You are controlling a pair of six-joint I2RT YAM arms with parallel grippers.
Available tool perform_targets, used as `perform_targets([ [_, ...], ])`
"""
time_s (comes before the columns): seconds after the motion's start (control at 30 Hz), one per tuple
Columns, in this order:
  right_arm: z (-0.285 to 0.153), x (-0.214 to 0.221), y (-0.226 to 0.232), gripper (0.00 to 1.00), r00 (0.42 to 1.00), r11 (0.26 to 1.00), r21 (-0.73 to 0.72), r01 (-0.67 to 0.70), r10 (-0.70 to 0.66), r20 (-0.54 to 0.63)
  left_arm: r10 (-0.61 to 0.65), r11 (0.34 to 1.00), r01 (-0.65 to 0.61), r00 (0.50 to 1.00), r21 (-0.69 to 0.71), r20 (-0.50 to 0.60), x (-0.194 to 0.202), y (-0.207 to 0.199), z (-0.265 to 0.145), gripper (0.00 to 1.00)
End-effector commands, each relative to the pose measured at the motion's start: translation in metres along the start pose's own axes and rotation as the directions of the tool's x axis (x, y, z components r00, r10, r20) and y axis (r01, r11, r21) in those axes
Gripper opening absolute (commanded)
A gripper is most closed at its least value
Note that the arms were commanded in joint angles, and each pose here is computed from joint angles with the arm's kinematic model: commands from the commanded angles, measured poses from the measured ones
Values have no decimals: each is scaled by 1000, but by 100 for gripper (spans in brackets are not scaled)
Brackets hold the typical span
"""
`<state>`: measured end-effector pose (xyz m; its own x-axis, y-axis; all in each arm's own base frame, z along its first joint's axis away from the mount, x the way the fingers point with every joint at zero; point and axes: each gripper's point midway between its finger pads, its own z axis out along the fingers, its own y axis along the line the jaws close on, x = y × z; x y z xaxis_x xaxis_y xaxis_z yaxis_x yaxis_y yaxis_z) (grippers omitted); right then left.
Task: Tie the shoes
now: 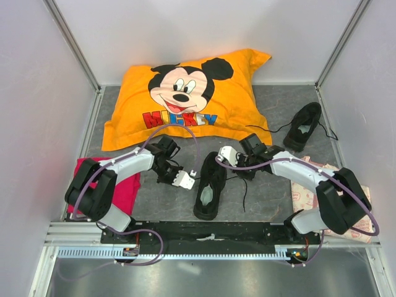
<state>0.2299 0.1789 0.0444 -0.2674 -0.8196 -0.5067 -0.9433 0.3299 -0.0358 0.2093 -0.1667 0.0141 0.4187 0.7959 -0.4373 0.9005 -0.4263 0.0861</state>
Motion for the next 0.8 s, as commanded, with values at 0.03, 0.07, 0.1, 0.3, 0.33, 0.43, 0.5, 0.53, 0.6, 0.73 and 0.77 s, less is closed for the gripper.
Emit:
perform_targets([
  [0.03,12,-2,0,20,999,999,-39,31,-31,11,-39,999,39,999,12,12,-3,-4,0,33],
  [0.07,13,-1,2,38,1000,998,-47,28,-28,11,-44,999,44,999,2,23,-5,0,0,36],
  [0.1,14,1,3,45,1000,998,-52,22,-22,10,-52,999,52,998,0,29,-6,3,1,38],
  [0.3,14,-1,7,62,999,998,-58,12,-10,31,-49,997,56,990,-44,133,-26,13,-1,50],
  [0.33,12,-4,8,65,999,998,-59,15,-12,45,-45,997,54,987,-60,153,-31,14,-4,51],
  [0.43,8,-13,14,74,994,996,-79,39,-31,107,-56,995,74,972,-73,228,-47,15,-9,54],
  [0.5,8,-18,21,76,988,993,-105,57,-41,146,-52,994,77,955,-74,292,-60,14,-13,56],
  [0.53,8,-22,21,76,985,992,-108,66,-47,167,-71,993,98,947,-69,314,-64,14,-14,56],
  [0.6,10,-27,26,74,981,988,-139,69,-41,191,-75,991,109,928,-73,365,-75,16,-16,56],
  [0.73,16,-34,31,69,975,981,-185,57,-15,221,-161,977,203,899,-61,407,-81,22,-16,57],
  [0.77,16,-36,31,68,975,980,-190,51,-7,224,-168,976,211,898,-62,407,-82,24,-15,57],
])
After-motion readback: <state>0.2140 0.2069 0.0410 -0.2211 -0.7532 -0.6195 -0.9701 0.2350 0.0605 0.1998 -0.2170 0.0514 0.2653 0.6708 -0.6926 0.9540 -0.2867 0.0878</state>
